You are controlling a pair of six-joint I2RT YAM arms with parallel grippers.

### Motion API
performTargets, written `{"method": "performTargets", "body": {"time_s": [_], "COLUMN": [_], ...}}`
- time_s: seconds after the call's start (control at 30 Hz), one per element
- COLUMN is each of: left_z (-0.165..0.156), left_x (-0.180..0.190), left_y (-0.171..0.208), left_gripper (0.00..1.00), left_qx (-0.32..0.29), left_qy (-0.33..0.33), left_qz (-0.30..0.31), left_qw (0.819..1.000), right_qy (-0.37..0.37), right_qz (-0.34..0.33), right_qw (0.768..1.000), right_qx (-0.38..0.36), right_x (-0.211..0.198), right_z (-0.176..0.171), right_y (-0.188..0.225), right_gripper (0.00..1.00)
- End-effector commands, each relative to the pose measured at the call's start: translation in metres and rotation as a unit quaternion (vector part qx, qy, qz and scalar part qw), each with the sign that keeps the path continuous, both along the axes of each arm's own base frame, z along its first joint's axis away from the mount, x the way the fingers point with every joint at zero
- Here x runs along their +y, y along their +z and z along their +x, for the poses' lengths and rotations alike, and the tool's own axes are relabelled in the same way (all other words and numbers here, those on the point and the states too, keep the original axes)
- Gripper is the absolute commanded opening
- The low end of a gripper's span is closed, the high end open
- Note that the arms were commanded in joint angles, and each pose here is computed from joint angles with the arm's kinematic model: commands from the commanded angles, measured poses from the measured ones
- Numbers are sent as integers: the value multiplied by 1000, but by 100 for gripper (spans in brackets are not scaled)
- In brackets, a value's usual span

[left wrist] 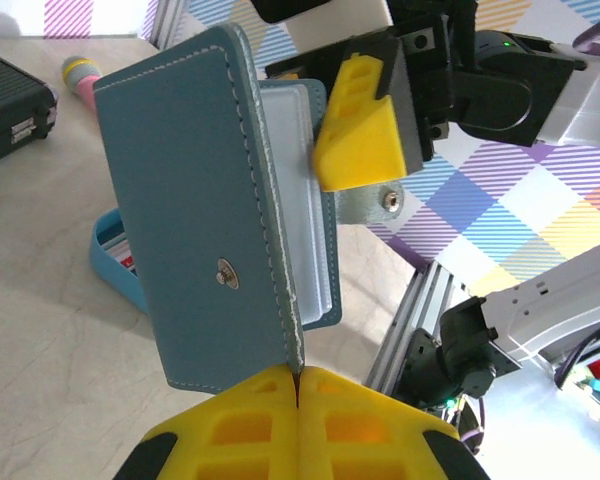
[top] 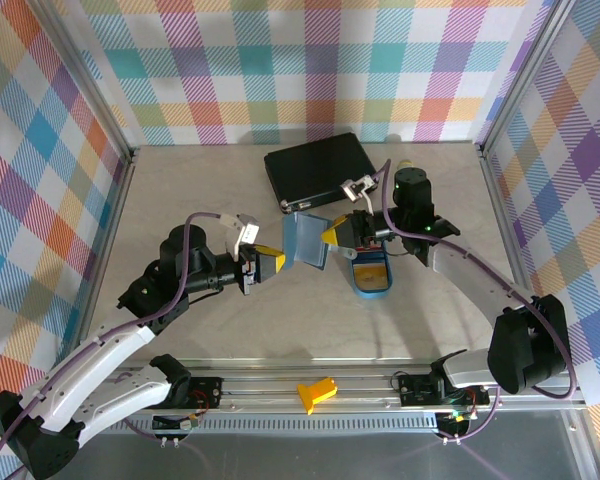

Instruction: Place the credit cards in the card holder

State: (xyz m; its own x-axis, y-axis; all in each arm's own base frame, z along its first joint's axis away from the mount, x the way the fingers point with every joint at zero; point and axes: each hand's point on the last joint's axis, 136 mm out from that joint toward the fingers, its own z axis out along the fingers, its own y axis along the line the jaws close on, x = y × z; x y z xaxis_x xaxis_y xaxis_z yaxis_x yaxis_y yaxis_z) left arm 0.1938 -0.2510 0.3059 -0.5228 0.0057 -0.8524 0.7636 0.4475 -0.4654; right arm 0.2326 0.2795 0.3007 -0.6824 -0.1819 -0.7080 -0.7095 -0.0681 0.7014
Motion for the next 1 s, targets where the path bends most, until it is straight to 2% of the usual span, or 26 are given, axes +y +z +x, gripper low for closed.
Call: {"method": "performTargets", "body": {"time_s": [0.0, 0.47, 0.97], "left_z": [-7, -4, 3], "left_x": [-4, -4, -10], "left_y": [14, 3, -9], "left_gripper": [0, 0, 0], "left_qx": [-17, -4, 7], "left_qy": [-17, -11, -11], "left_qz": [-24, -18, -14], "left_qw": [999, 1000, 1000], "right_qy": [9, 15, 15], "right_qz": [8, 19, 28], "right_qw": [1000, 999, 999], "right_qx": [-16, -22, -26], "right_x": [2, 3, 3], "right_z": [0, -2, -6], "right_y": [7, 15, 22], "right_gripper": [24, 10, 11]}}
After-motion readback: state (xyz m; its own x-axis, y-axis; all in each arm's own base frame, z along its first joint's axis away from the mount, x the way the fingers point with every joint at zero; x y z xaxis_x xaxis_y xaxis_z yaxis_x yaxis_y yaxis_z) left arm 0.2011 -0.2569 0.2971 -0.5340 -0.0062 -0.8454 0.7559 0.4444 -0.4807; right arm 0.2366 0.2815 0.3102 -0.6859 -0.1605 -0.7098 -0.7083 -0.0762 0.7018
